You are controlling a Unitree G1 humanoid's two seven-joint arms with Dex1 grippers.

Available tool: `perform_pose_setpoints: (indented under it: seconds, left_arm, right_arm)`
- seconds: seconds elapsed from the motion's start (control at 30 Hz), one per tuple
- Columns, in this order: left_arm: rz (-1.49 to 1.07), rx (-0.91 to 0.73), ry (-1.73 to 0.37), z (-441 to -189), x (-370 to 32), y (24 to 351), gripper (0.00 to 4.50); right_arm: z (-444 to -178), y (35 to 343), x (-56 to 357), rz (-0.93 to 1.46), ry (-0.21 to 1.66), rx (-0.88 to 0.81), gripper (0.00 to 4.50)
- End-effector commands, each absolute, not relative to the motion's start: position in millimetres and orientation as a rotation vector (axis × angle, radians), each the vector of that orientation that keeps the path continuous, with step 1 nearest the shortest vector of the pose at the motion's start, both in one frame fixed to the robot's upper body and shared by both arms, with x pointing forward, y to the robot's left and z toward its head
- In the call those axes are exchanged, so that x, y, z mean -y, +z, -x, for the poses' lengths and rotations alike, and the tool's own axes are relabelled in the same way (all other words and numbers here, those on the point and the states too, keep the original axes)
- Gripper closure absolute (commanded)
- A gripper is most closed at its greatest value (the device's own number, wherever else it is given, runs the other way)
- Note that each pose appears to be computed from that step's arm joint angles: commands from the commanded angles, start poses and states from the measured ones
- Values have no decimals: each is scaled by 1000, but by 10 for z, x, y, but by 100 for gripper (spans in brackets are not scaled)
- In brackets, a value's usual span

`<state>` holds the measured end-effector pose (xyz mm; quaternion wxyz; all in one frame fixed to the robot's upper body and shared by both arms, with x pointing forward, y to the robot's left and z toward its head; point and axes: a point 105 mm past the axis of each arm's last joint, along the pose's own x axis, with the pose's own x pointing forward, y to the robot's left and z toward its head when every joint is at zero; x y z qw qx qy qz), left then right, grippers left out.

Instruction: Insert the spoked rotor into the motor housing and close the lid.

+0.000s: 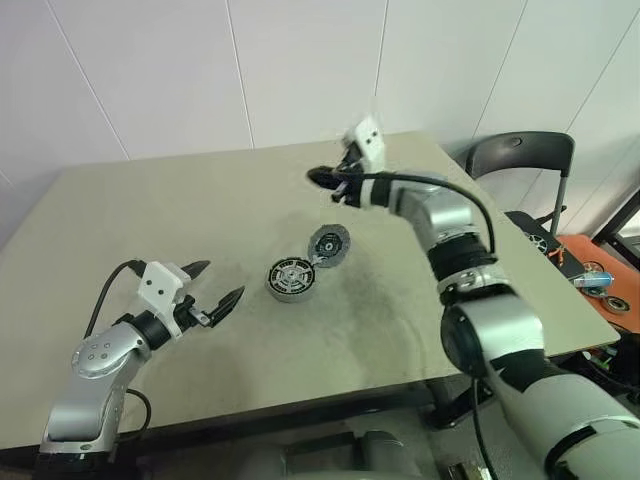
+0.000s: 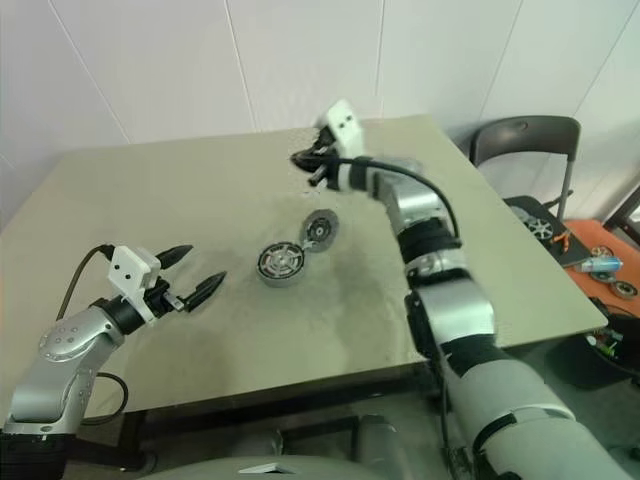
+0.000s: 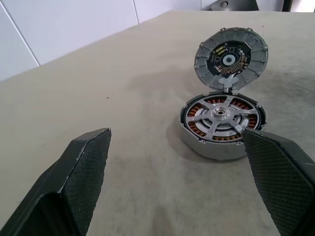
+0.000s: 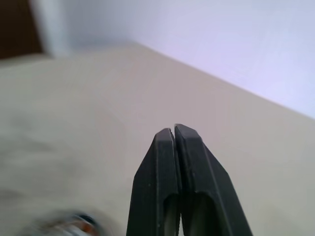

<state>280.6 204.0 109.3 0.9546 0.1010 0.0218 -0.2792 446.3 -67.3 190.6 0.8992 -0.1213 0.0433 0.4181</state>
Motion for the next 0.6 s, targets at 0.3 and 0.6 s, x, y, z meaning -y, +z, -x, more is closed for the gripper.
perform_pose_setpoints:
  seconds: [0.3,0.6]
  left_arm:
    - [-224,4,-576,-2810,-2011,1215,0]
    - [-227,-3,-573,-2793,-2040,1185,0]
  right_arm:
    - [-4455,1287,1025,525,814,-302,449]
    - [-4425,1520,818,287,891,-223,449]
